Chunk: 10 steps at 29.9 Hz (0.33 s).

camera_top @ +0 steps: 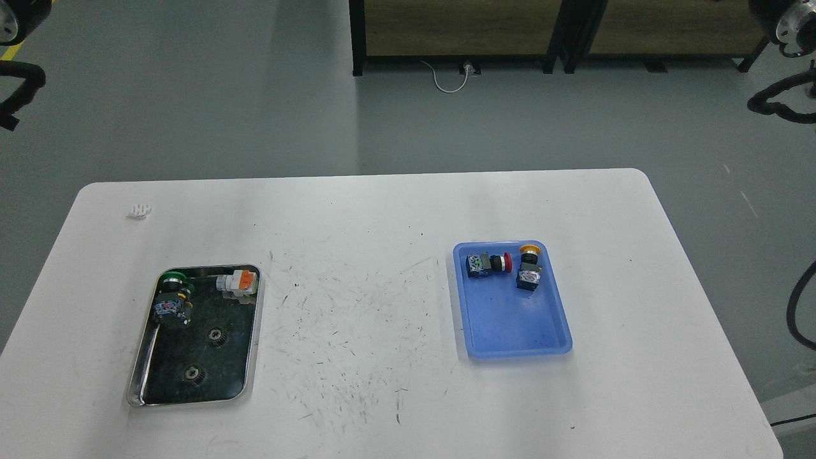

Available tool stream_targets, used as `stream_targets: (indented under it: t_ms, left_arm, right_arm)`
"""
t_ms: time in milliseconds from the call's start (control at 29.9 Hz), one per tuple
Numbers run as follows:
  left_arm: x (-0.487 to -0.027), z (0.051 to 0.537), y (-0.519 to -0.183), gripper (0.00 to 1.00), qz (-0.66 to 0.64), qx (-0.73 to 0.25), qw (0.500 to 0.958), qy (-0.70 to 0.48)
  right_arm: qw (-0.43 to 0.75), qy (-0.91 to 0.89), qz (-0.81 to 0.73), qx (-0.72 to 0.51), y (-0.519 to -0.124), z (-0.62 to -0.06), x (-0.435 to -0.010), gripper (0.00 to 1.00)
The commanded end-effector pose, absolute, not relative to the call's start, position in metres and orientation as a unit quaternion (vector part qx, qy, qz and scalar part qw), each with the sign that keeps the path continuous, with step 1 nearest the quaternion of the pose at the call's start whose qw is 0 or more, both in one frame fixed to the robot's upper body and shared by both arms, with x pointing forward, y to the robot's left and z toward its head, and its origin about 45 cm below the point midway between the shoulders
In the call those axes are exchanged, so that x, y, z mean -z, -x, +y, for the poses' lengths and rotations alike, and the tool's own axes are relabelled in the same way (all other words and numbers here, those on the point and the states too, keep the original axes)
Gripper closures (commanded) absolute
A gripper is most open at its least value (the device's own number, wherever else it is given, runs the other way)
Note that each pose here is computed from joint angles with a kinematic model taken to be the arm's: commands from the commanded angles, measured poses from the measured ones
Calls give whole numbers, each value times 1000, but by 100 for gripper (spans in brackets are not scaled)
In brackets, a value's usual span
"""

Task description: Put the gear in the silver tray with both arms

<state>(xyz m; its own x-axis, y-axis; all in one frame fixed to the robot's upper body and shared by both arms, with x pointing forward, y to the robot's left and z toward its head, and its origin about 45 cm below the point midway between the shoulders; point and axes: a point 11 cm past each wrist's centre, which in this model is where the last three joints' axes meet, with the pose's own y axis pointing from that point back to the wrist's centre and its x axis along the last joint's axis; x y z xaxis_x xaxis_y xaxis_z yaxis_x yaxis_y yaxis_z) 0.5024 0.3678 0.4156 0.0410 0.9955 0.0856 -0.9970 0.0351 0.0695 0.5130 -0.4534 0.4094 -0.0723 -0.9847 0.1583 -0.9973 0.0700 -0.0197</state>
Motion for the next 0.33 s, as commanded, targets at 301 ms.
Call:
stream_targets:
  t_ms: [301]
  left_arm:
    - [-425, 373, -502, 1, -17, -701, 711, -47]
  right_arm:
    - [39, -677, -732, -72, -510, -460, -426, 0]
